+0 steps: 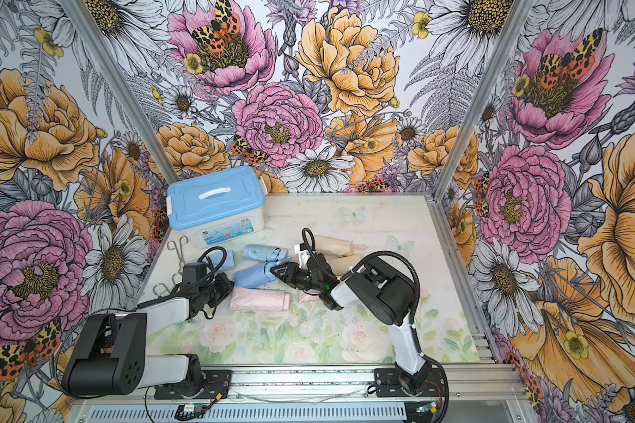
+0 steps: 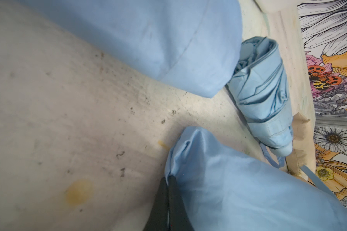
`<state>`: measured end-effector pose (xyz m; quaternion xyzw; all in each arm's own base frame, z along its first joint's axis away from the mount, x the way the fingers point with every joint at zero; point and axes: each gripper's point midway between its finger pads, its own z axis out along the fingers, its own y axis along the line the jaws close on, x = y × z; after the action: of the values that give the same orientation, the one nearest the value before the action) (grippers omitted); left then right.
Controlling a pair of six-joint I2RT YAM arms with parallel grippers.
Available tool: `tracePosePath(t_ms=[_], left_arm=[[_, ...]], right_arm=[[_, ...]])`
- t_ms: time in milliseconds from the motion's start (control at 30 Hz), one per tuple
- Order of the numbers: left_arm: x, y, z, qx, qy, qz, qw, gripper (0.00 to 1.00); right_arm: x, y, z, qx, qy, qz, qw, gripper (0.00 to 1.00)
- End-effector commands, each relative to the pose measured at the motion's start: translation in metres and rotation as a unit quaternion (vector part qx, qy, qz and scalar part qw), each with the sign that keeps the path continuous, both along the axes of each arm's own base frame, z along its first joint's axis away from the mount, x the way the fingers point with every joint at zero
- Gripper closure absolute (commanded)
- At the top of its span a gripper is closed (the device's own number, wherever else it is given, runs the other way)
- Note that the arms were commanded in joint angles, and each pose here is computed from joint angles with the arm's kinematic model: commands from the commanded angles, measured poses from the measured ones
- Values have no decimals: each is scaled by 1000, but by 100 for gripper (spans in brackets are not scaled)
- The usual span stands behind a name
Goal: Take umbrellas out of sleeves
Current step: Take out the umbrella from the umbrella sleeve.
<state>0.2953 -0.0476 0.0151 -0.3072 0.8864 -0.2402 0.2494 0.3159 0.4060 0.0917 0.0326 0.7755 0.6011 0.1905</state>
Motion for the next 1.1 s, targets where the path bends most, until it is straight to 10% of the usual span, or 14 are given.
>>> tracePosePath(t_ms=[0,533,1067], left_arm=[[-3,-1,1,4,2,-7,1000,100],[-2,-1,-1,3,2,-8,1000,100],[3,2,6,5,-12,2,1000,100]], right_arm=[[2,14,14,18,-28,22,999,61],[-2,29,-10,-52,-13,77,996,54],[7,19,-24,-55,0,74,996,90]])
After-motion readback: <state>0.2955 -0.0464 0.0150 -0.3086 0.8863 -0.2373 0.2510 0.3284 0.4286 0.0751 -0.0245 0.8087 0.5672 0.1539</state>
